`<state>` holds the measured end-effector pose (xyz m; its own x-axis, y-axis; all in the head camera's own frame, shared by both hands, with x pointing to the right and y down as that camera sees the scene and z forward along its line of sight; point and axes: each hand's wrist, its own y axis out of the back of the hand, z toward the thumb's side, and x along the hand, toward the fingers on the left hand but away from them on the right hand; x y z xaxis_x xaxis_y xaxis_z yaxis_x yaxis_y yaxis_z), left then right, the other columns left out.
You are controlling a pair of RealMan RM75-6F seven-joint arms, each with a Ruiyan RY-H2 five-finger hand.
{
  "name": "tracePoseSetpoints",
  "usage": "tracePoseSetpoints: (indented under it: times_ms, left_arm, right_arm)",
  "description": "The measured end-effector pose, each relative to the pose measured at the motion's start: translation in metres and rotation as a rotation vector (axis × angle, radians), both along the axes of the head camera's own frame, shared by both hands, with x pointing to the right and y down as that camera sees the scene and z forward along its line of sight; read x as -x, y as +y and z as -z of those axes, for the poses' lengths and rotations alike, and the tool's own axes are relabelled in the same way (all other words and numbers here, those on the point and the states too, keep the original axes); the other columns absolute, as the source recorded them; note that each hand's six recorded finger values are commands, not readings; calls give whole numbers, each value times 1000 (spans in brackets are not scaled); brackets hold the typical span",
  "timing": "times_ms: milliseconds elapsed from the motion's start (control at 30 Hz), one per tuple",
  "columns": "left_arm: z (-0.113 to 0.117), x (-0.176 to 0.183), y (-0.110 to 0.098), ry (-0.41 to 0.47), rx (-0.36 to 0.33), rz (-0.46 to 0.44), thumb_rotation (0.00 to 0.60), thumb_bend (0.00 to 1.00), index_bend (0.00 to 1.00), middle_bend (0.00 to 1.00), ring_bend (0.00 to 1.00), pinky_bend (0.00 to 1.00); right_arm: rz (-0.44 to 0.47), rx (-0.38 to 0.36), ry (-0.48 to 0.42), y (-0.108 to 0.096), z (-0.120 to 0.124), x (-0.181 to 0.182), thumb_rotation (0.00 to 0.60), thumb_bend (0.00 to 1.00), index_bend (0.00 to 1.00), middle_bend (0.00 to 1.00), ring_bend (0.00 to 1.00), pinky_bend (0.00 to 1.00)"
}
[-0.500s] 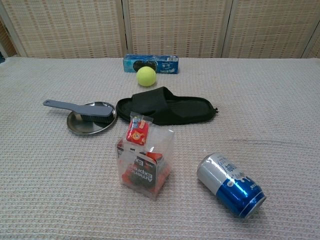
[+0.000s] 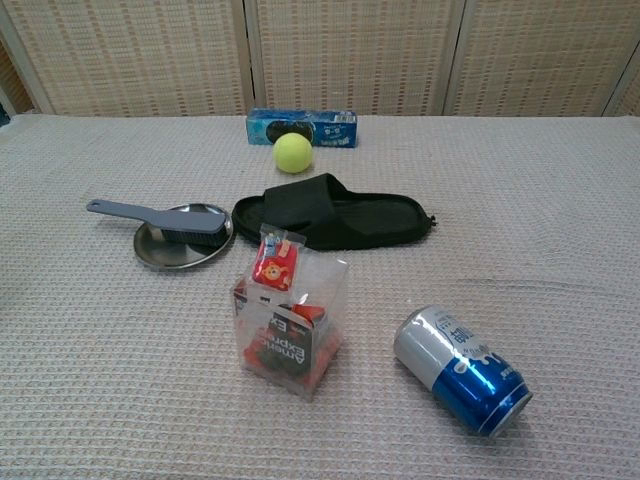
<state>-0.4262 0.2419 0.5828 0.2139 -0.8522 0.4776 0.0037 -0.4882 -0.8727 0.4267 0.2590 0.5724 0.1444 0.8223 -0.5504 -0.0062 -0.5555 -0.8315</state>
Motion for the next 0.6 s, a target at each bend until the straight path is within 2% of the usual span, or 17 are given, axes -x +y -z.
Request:
tracePoseSetpoints:
  times_ms: [100, 167, 267, 333, 367, 467, 600]
  left_arm:
    - [-13, -25, -17, 20, 36, -72, 600, 389, 7, 12, 245, 571]
    - [-23, -48, -33, 36, 43, -135, 600, 389, 44, 71, 301, 625]
    - [-38, -83, -52, 74, 33, -201, 600, 388, 124, 227, 493, 780]
    - [-48, -103, -61, 97, 24, -226, 600, 387, 171, 271, 621, 882]
    - [-55, -114, -67, 106, 19, -241, 600, 387, 191, 270, 678, 932]
    - [-74, -135, -79, 103, 20, -277, 600, 387, 213, 253, 777, 999]
    - [-99, -155, -91, 79, 38, -309, 600, 387, 214, 223, 808, 1000]
  right_arm:
    - [-5, 8, 11, 0, -5, -2, 600, 0, 0, 0, 0, 0]
    - [-7, 15, 20, -1, -8, -3, 600, 0, 0, 0, 0, 0]
    - [-14, 23, 34, -2, -13, -5, 600, 0, 0, 0, 0, 0]
    - [-21, 29, 43, -2, -15, -7, 600, 0, 0, 0, 0, 0]
    - [-26, 33, 49, -2, -17, -9, 600, 0, 0, 0, 0, 0]
    - [-37, 39, 64, -4, -20, -13, 600, 0, 0, 0, 0, 0]
    - [-40, 43, 75, -3, -21, -15, 600, 0, 0, 0, 0, 0]
